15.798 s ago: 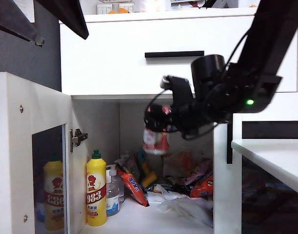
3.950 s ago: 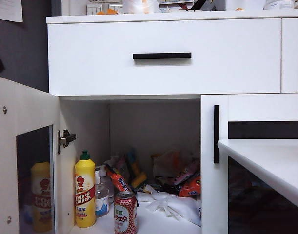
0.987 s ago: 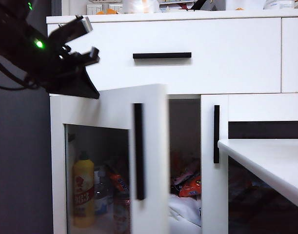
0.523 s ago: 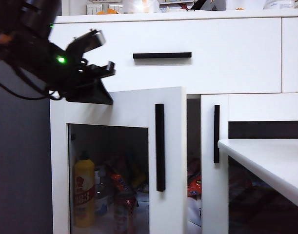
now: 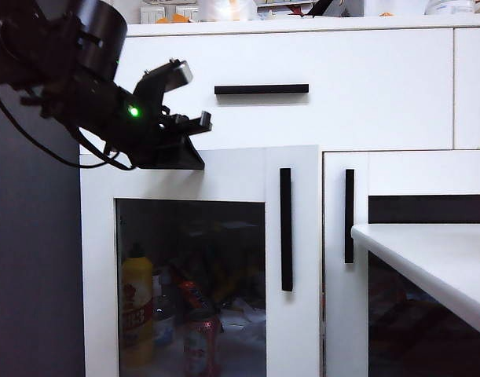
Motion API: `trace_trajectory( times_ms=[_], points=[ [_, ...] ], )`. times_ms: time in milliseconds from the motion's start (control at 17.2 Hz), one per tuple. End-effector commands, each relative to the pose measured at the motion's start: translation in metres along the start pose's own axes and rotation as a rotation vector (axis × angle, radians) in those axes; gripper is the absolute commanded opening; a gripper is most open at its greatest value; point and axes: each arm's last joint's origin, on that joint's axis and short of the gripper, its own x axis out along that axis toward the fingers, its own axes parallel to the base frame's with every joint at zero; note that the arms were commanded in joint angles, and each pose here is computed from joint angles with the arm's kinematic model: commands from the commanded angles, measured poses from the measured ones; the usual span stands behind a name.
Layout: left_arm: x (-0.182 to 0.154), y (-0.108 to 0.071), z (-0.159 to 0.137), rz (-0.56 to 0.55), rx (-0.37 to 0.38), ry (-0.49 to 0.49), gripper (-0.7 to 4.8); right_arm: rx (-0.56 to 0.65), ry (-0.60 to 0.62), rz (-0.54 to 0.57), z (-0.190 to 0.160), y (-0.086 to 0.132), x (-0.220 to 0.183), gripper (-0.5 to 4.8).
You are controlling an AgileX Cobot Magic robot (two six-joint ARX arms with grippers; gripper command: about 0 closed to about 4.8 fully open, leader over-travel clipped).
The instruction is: Open the left door of the white cabinet, pick up a can of beverage from the table on the right, place it inside the cabinet, and finally close the cabinet door.
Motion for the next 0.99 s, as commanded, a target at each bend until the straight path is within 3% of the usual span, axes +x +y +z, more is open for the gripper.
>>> trace_trajectory(
  times_ms=[58,987],
  points=[
    [0.008,0.001,-0.002,-0.002,0.017,-0.047,-0.06,0.003,-0.017,-0.002,0.003,0.0,-0.001,3.63],
    [0.061,0.013,0.009,0.037,0.055,-0.12,-0.06,0.003,-0.017,-0.002,0.003,0.0,-0.001,3.64]
  ],
)
